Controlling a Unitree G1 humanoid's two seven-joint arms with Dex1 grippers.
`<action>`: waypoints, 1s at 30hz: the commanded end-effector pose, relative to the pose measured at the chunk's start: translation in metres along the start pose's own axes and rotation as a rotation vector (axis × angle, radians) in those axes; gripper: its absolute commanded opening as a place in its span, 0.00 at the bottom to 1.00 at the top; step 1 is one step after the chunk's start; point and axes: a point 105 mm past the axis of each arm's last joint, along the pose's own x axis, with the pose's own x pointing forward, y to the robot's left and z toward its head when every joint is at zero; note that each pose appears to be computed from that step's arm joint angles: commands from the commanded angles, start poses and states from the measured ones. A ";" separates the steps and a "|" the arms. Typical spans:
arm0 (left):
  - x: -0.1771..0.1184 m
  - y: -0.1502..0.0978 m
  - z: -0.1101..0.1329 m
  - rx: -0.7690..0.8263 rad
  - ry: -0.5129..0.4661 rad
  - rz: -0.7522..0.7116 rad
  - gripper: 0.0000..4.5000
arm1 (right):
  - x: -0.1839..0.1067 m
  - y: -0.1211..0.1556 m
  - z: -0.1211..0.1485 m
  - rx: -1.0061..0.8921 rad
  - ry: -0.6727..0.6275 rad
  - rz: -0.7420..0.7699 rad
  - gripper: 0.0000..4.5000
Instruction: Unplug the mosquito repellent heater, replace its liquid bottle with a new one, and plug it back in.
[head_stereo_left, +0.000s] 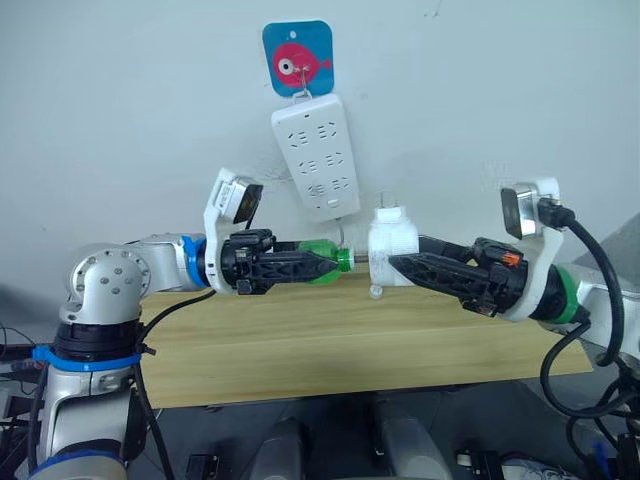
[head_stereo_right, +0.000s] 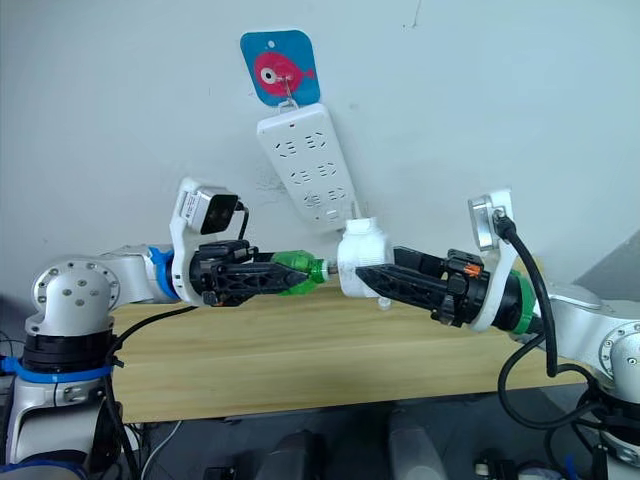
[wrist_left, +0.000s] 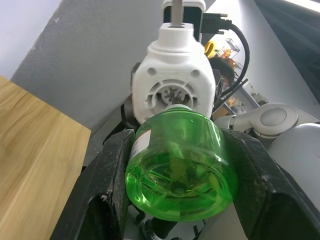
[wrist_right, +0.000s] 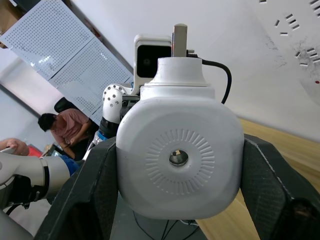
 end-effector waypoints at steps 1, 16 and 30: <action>0.005 -0.005 0.005 0.052 0.000 -0.019 0.51 | 0.003 0.012 0.002 -0.025 -0.011 0.041 0.66; 0.001 0.004 0.004 0.049 -0.005 0.013 0.51 | 0.004 0.014 -0.003 -0.020 0.012 0.047 0.66; 0.007 -0.005 -0.001 0.035 0.013 -0.056 0.51 | 0.005 0.013 -0.004 -0.022 0.008 0.035 0.66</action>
